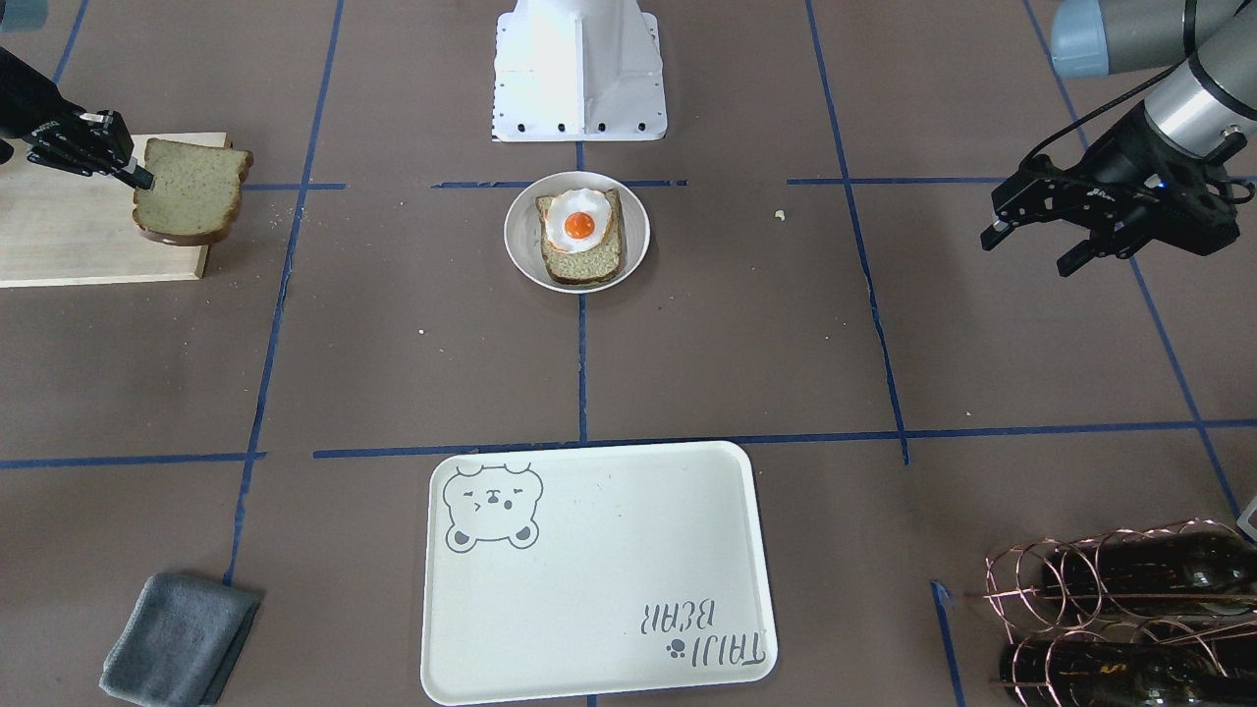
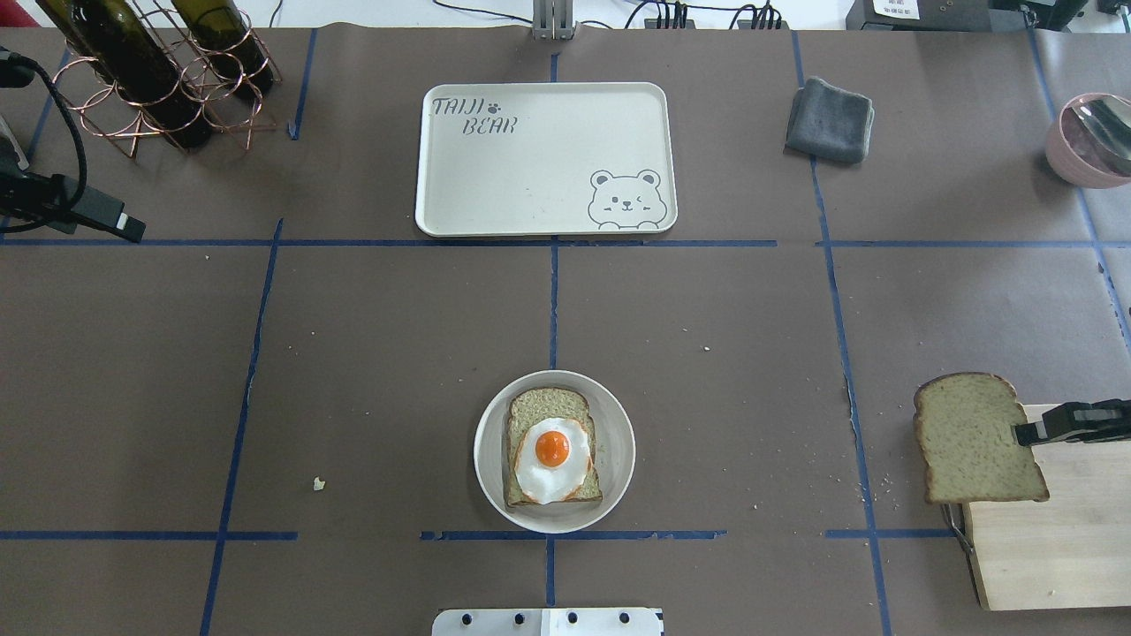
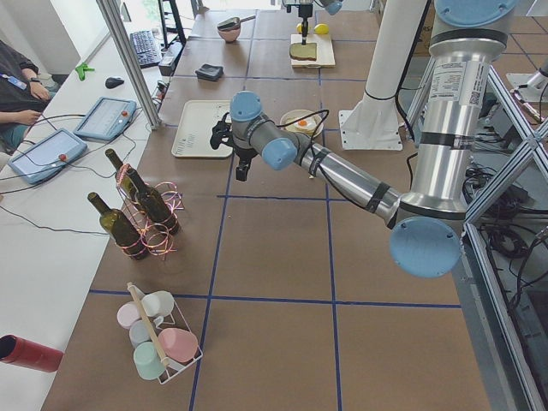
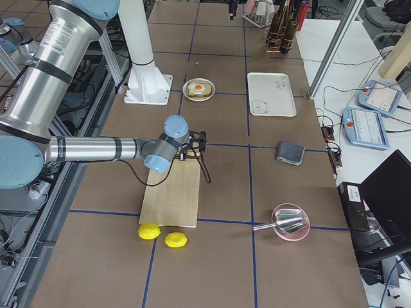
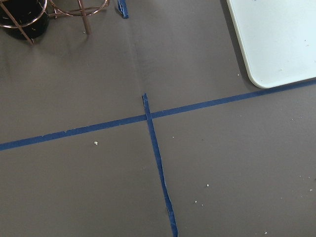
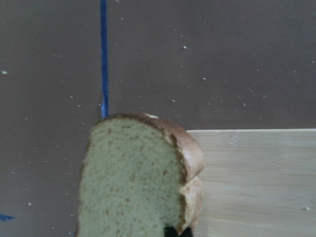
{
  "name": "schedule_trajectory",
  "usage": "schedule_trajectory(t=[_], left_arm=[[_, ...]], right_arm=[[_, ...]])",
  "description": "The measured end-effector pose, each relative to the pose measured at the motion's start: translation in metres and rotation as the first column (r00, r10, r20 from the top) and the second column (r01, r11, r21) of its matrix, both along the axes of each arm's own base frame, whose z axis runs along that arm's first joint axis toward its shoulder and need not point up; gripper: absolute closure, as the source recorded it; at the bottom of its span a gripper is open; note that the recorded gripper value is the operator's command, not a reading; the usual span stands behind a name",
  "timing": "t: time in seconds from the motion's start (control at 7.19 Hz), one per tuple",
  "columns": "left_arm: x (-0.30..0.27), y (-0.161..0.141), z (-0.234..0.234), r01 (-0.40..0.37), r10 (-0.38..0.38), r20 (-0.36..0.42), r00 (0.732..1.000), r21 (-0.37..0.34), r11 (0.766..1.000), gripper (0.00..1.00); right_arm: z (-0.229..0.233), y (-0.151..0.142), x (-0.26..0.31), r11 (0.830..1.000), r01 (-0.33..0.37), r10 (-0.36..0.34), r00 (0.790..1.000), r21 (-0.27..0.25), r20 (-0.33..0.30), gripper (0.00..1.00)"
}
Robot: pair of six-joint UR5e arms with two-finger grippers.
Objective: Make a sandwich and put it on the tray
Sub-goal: 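Lift the bread slice with the right gripper and carry it over the plate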
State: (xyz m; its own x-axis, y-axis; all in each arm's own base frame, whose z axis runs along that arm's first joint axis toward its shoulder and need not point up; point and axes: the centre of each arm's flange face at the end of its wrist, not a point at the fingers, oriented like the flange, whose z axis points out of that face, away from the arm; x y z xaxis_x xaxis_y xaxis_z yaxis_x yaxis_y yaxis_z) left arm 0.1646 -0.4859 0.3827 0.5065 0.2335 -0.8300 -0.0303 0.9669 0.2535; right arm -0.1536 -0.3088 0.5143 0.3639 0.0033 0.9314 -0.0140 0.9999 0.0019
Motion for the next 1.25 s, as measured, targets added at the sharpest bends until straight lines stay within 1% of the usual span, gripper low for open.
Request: schedule_trajectory(t=[0.14, 0.28, 0.42, 0.56, 0.7, 0.83, 0.97, 1.25], left_arm=[[0.0, 0.0, 0.0, 0.0, 0.0, 0.0, 1.0, 0.0, 1.0, 0.0], [0.0, 0.0, 0.0, 0.0, 0.0, -0.001, 1.0, -0.001, 1.0, 0.0], [0.0, 0.0, 0.0, 0.002, -0.002, -0.002, 1.0, -0.006, 1.0, 0.0], [0.001, 0.0, -0.001, 0.007, -0.007, -0.004, 1.0, -0.015, 1.0, 0.0], [0.001, -0.001, -0.001, 0.01, -0.01, -0.005, 1.0, -0.02, 1.0, 0.0], [0.002, -0.002, 0.0, 0.012, -0.012, -0.004, 1.0, -0.024, 1.0, 0.0], [0.002, -0.002, 0.0, 0.012, -0.012, -0.004, 1.0, -0.025, 1.0, 0.0], [0.002, -0.002, 0.001, 0.012, -0.012, -0.002, 1.0, -0.027, 1.0, 0.0]], right_arm=[[-0.027, -0.021, -0.003, 1.0, 0.0, -0.001, 0.998, 0.02, 0.061, 1.0], [-0.063, -0.053, -0.021, 1.0, -0.018, 0.016, 0.992, 0.018, 0.122, 1.0], [-0.105, -0.085, -0.049, 1.0, -0.029, 0.029, 0.983, -0.003, 0.181, 1.0], [-0.142, -0.103, -0.091, 1.0, -0.023, 0.026, 0.975, -0.017, 0.22, 1.0], [-0.175, -0.106, -0.14, 0.999, -0.023, 0.028, 0.971, -0.023, 0.238, 1.0], [-0.204, -0.096, -0.193, 0.999, -0.031, 0.035, 0.969, -0.023, 0.244, 1.0], [-0.226, -0.073, -0.245, 0.999, -0.035, 0.038, 0.969, -0.017, 0.244, 1.0], [-0.244, -0.02, -0.329, 0.999, -0.049, 0.047, 0.972, 0.002, 0.231, 1.0]])
